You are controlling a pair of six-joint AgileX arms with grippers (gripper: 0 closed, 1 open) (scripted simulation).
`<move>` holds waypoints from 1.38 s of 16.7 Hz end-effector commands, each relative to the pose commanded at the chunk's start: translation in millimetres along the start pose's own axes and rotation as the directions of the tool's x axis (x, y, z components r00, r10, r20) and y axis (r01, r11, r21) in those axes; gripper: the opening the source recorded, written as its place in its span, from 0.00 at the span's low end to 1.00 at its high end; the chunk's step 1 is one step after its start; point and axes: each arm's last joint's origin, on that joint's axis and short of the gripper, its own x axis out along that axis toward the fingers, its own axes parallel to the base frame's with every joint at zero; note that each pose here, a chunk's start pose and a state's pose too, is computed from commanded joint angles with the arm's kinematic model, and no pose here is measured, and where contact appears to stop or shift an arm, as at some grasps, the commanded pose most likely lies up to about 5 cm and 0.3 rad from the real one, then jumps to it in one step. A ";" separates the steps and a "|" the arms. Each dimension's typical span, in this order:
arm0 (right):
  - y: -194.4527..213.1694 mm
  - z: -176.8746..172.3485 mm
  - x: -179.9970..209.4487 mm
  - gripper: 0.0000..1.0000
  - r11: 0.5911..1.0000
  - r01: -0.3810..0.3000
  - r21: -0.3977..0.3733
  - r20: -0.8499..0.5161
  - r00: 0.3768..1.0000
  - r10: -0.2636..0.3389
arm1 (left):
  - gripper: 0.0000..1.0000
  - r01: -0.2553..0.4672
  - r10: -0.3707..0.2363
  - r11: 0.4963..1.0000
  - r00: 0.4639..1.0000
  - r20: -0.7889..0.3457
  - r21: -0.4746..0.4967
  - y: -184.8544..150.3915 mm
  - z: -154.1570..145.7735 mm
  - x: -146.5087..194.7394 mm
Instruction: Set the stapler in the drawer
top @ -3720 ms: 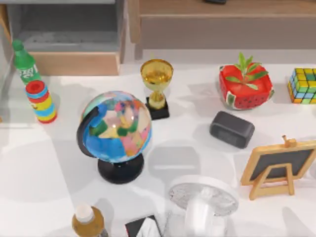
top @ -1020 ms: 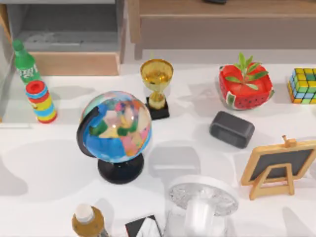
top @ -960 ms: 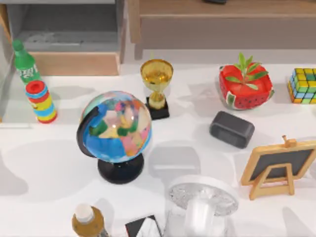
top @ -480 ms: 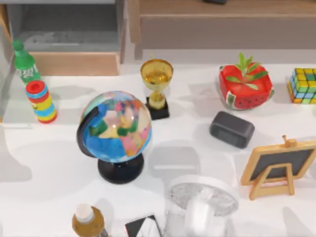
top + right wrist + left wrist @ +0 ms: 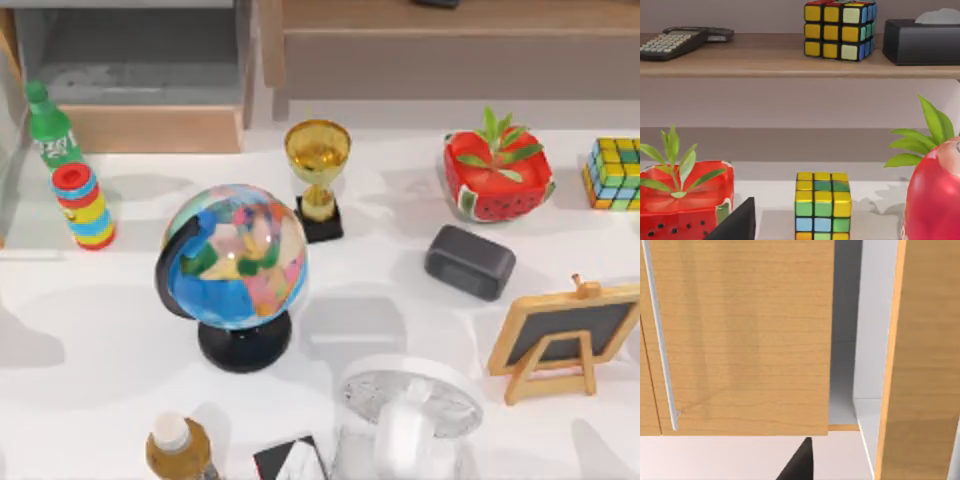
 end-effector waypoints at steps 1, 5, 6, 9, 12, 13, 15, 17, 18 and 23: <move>0.0 0.0 0.0 1.00 1.000 0.000 0.000 0.000 1.000 0.000 | 0.40 0.000 0.000 1.000 1.000 0.000 0.000 0.0 0.0 0.0; 0.0 0.0 0.0 1.00 1.000 0.000 0.000 0.000 1.000 0.000 | 0.10 0.000 0.000 1.000 1.000 0.000 0.000 0.0 0.0 0.0; 0.0 0.0 0.0 1.00 1.000 0.000 0.000 0.000 1.000 0.000 | 0.02 0.000 0.000 1.000 1.000 0.000 0.000 0.0 0.0 0.0; 0.0 0.0 0.0 1.00 1.000 0.000 0.000 0.000 1.000 0.000 | 0.00 0.000 0.000 1.000 1.000 0.000 0.000 0.0 0.0 0.0; 0.0 0.0 0.0 1.00 1.000 0.000 0.000 0.000 1.000 0.000 | 0.00 0.000 0.000 1.000 1.000 0.000 0.000 0.0 0.0 0.0; 0.0 0.0 0.0 1.00 1.000 0.000 0.000 0.000 1.000 0.000 | 0.00 0.000 0.000 1.000 1.000 0.000 0.000 0.0 0.0 0.0; 0.0 0.0 0.0 1.00 1.000 0.000 0.000 0.000 1.000 0.000 | 0.00 0.016 -0.016 1.000 1.000 -0.002 -0.016 -3.9 -0.4 -0.7; 0.0 0.0 0.0 1.00 1.000 0.000 0.000 0.000 1.000 0.000 | 0.00 0.018 -0.018 1.000 1.000 -0.002 -0.017 -4.7 -0.8 4.2; 0.0 0.0 0.0 1.00 1.000 0.000 0.000 0.000 1.000 0.000 | 0.00 0.018 -0.018 1.000 1.000 -0.004 -0.017 -5.0 -1.7 10.7; 0.0 0.0 0.0 1.00 1.000 0.000 0.000 0.000 1.000 0.000 | 0.00 0.012 -0.012 1.000 1.000 -0.004 -0.014 -3.4 -2.0 56.6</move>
